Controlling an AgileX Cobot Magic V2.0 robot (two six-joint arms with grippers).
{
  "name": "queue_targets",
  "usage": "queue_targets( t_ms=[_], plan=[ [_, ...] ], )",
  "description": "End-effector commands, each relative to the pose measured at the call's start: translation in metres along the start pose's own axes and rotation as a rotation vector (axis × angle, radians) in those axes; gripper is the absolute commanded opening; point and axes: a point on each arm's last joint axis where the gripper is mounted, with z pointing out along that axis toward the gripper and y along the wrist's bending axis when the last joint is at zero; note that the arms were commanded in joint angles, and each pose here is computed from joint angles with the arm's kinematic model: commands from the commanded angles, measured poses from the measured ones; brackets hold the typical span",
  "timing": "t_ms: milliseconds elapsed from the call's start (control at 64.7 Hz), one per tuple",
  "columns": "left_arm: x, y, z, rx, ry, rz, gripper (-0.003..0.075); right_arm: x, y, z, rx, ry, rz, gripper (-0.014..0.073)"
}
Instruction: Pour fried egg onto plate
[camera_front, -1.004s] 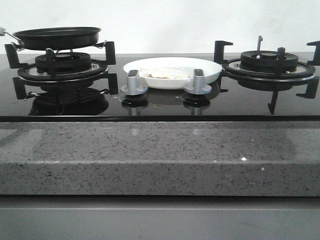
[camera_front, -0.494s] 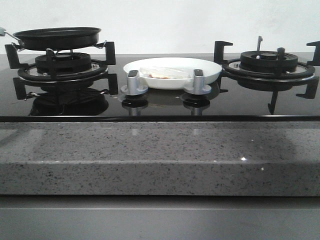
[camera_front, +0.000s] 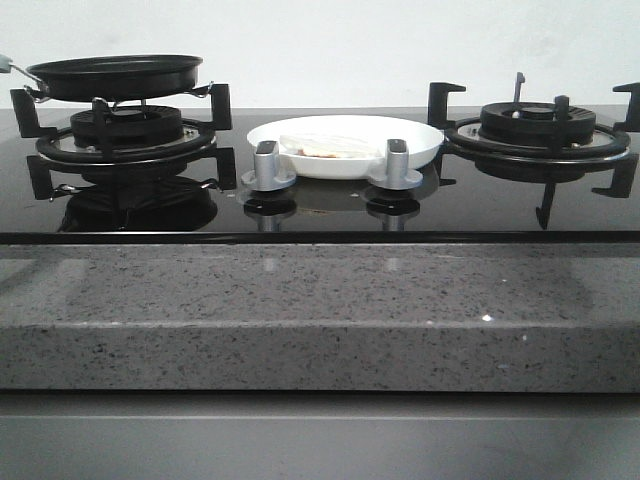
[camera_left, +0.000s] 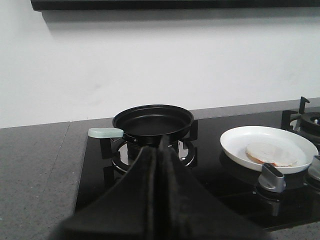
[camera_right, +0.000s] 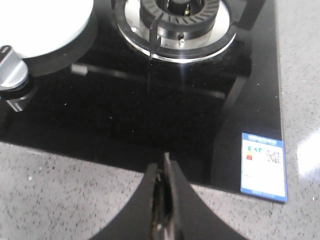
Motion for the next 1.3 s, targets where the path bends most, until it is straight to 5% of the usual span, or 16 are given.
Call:
queue_targets(
  t_ms=[0, 463, 1282],
  plan=[
    [-0.015, 0.001, -0.001, -0.001, -0.100, -0.017, -0.0019, 0.005, 0.000, -0.016, 0.000, -0.176, 0.002, -0.0057],
    [-0.015, 0.001, -0.001, -0.001, -0.100, -0.017, -0.0019, 0.073, 0.000, -0.066, 0.005, -0.480, 0.007, -0.0057],
    [-0.015, 0.001, -0.001, -0.001, -0.100, -0.017, -0.0019, 0.073, 0.000, -0.067, 0.005, -0.487, 0.008, -0.0057]
  ],
)
